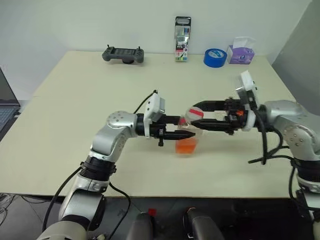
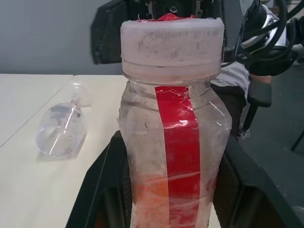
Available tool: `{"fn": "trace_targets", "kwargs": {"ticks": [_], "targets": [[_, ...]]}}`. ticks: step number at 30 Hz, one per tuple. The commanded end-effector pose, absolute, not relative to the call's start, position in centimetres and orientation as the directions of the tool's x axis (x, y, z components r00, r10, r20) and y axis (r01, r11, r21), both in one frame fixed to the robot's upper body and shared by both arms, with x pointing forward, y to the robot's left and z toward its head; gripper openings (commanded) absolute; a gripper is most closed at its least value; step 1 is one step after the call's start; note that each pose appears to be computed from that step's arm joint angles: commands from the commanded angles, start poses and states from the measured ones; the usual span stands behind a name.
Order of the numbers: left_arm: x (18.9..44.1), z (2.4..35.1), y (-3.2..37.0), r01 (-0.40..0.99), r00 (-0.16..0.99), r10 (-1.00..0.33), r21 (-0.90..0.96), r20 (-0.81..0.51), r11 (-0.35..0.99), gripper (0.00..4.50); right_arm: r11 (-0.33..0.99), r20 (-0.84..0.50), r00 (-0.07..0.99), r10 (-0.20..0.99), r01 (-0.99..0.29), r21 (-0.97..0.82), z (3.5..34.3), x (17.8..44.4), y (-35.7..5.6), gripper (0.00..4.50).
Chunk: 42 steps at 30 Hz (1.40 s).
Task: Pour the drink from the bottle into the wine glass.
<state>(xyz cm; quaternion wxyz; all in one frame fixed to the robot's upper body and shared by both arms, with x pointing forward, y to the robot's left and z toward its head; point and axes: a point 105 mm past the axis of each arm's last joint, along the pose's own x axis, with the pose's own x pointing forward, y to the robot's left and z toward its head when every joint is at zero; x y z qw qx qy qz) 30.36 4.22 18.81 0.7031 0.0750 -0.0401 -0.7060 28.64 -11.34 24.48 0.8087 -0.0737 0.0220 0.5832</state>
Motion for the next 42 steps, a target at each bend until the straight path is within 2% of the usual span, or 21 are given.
{"fn": "trace_targets", "kwargs": {"ticks": [1,6,14,26,28,35,40,42], "targets": [[29.8,20.1,4.1,0.976,-0.007,-1.0,0.219,-0.015,-0.01,1.77,0.441,-0.068,0.454,0.888,-0.885,-0.151,26.2,27.1,-12.9,4.48],[30.5,20.2,4.0,0.976,0.018,-1.0,0.217,0.0,0.018,1.77,0.526,0.021,0.529,0.848,-0.839,-0.141,25.3,25.4,-10.2,4.48],[31.4,20.8,3.5,0.971,0.034,-0.999,0.235,0.016,0.037,1.77,0.655,0.113,0.645,0.756,-0.749,-0.104,24.4,26.5,-7.8,4.48],[31.6,20.7,3.6,0.97,0.042,-0.999,0.241,0.012,0.043,1.77,0.69,0.178,0.671,0.72,-0.721,-0.069,25.2,26.8,-8.1,4.48],[31.7,20.7,3.6,0.969,0.048,-0.999,0.242,0.014,0.05,1.77,0.685,0.176,0.668,0.723,-0.727,-0.052,25.1,26.7,-8.1,4.12],[31.8,20.7,3.6,0.968,0.049,-0.999,0.244,0.012,0.05,1.77,0.669,0.165,0.655,0.737,-0.743,-0.039,24.8,26.5,-8.0,1.83],[31.7,20.8,3.5,0.968,0.046,-0.999,0.248,0.013,0.048,1.77,0.651,0.153,0.637,0.756,-0.757,-0.062,24.6,26.4,-7.9,1.8],[31.6,21.0,3.3,0.968,0.031,-0.999,0.248,0.016,0.034,1.77,0.599,0.112,0.588,0.801,-0.79,-0.131,24.5,26.5,-7.7,1.8]]}}
